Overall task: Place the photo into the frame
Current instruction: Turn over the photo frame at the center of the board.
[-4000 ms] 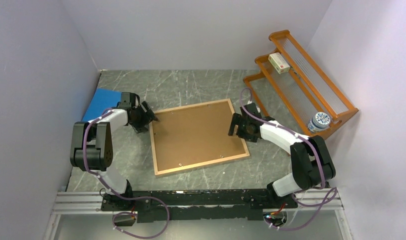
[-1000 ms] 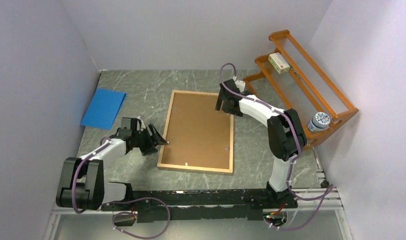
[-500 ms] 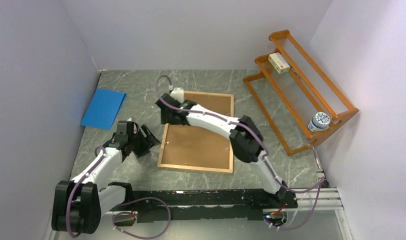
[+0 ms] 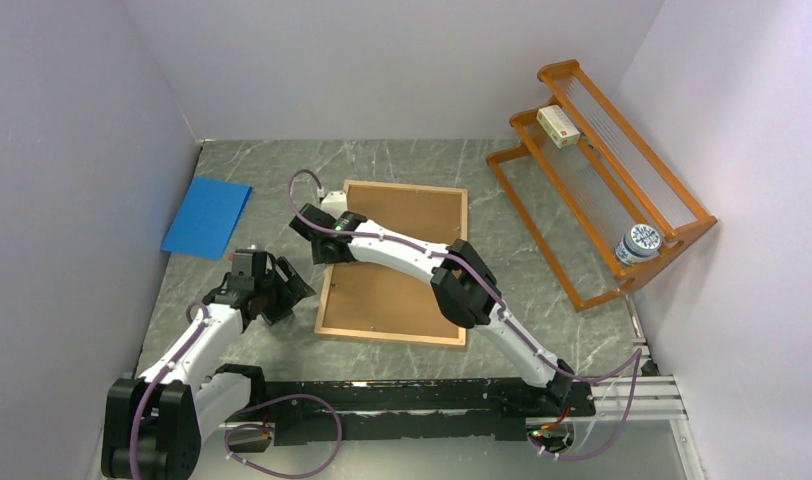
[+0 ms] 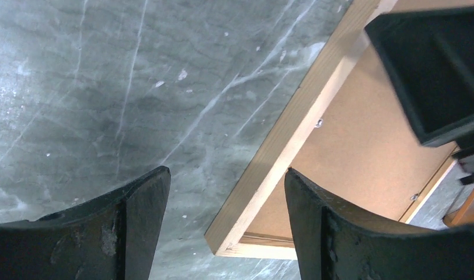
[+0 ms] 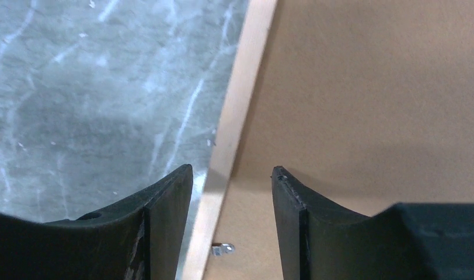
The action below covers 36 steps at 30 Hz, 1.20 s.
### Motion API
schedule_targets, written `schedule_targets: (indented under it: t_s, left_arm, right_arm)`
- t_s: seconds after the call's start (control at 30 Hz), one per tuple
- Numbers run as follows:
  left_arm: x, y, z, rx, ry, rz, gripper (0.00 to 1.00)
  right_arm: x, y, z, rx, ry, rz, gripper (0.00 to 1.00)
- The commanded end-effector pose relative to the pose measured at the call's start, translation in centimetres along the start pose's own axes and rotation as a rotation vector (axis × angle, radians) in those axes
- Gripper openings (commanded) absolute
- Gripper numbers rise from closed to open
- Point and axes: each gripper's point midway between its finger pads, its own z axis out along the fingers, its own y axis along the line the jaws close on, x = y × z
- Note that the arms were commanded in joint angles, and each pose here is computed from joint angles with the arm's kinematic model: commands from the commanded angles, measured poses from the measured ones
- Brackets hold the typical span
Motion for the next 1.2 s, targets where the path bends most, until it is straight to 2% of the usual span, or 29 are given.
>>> schedule_targets:
  t_s: [0.0, 0.23, 0.43, 0.63, 0.9, 1.17]
  left_arm:
    - [0.0, 0.5, 0.2, -0.016, -0.017, -0.02, 0.77]
    - [0.3, 0.1, 0.1, -0.003, 0.009, -0.014, 0.77]
    - [0.5, -0.2, 0.3, 0.01, 0.032, -0.017, 0.78]
    - [1.0, -0.7, 0.3, 0.045, 0.051, -0.011, 0.78]
    - [2.3, -3.0, 0.7, 0.205, 0.122, 0.013, 0.77]
    - [3.6, -5.0, 0.6, 0.35, 0.205, 0.042, 0.76]
  right_arm:
    - [-1.0, 1.3, -0.3, 0.005, -0.045, -0.042, 0.55]
    - [0.8, 1.5, 0.3, 0.005, 0.006, -0.111, 0.54]
    - [1.8, 0.8, 0.7, 0.035, 0.038, -0.124, 0.47]
    - [1.9, 0.3, -0.2, 0.046, 0.058, -0.112, 0.26]
    - [-0.2, 1.8, -3.8, -0.058, 0.036, -0.036, 0.0]
    - [-2.5, 2.8, -7.4, -0.16, 0.002, 0.05, 0.0]
